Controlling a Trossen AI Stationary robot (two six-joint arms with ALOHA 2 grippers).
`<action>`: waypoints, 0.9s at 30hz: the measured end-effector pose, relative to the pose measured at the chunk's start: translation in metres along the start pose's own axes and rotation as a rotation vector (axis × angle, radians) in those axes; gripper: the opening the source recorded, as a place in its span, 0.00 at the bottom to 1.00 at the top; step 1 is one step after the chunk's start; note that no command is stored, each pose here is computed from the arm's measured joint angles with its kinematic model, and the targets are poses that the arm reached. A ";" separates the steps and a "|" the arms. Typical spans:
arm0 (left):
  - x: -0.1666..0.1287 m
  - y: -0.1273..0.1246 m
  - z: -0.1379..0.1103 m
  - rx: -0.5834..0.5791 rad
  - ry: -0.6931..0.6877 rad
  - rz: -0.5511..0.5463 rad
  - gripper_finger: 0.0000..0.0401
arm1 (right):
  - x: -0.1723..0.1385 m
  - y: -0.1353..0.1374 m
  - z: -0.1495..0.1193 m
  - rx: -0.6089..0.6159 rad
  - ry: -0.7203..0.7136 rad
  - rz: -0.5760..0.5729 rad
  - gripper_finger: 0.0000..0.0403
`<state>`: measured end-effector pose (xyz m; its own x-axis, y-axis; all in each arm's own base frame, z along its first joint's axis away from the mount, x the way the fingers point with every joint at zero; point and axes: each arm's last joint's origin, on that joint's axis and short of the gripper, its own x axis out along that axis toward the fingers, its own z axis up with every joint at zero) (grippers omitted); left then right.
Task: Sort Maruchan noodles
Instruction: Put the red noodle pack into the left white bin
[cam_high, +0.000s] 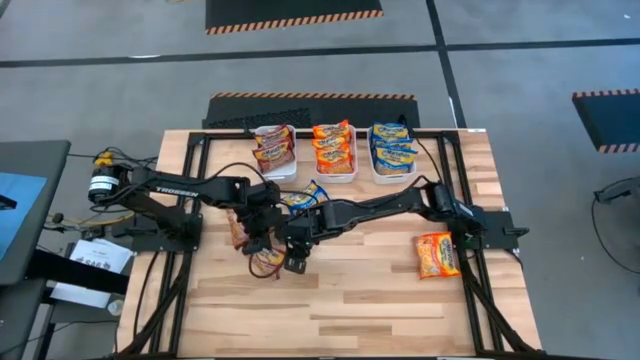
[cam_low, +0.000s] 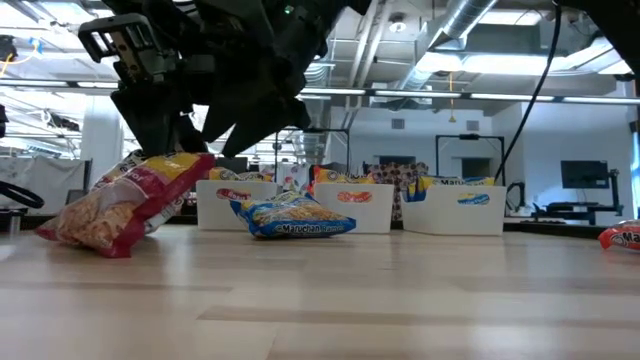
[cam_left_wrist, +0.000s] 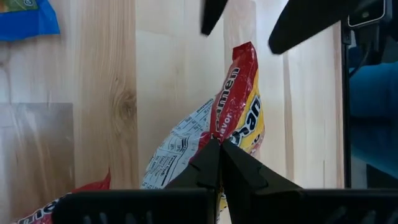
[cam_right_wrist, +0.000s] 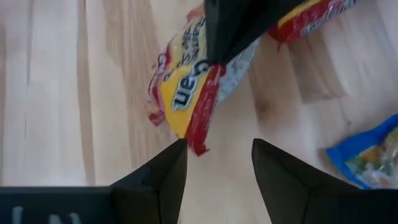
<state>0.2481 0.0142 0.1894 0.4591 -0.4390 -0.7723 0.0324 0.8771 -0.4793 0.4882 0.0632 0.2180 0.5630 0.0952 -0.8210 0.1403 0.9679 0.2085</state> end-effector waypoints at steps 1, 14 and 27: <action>0.000 0.000 0.000 0.003 -0.001 0.000 0.00 | 0.000 0.000 0.001 -0.006 -0.006 0.002 0.51; 0.000 0.000 0.005 0.119 -0.044 0.000 0.00 | 0.000 -0.001 -0.002 -0.074 0.035 0.051 0.51; -0.005 -0.011 0.022 0.282 -0.141 -0.006 0.00 | 0.000 0.004 -0.005 -0.112 0.058 0.077 0.51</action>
<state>0.2651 0.0111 0.2073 0.5762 -0.4301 -0.6950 0.2712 0.9028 -0.3339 0.4848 0.0677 0.2163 0.5201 0.1801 -0.8349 0.0052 0.9768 0.2140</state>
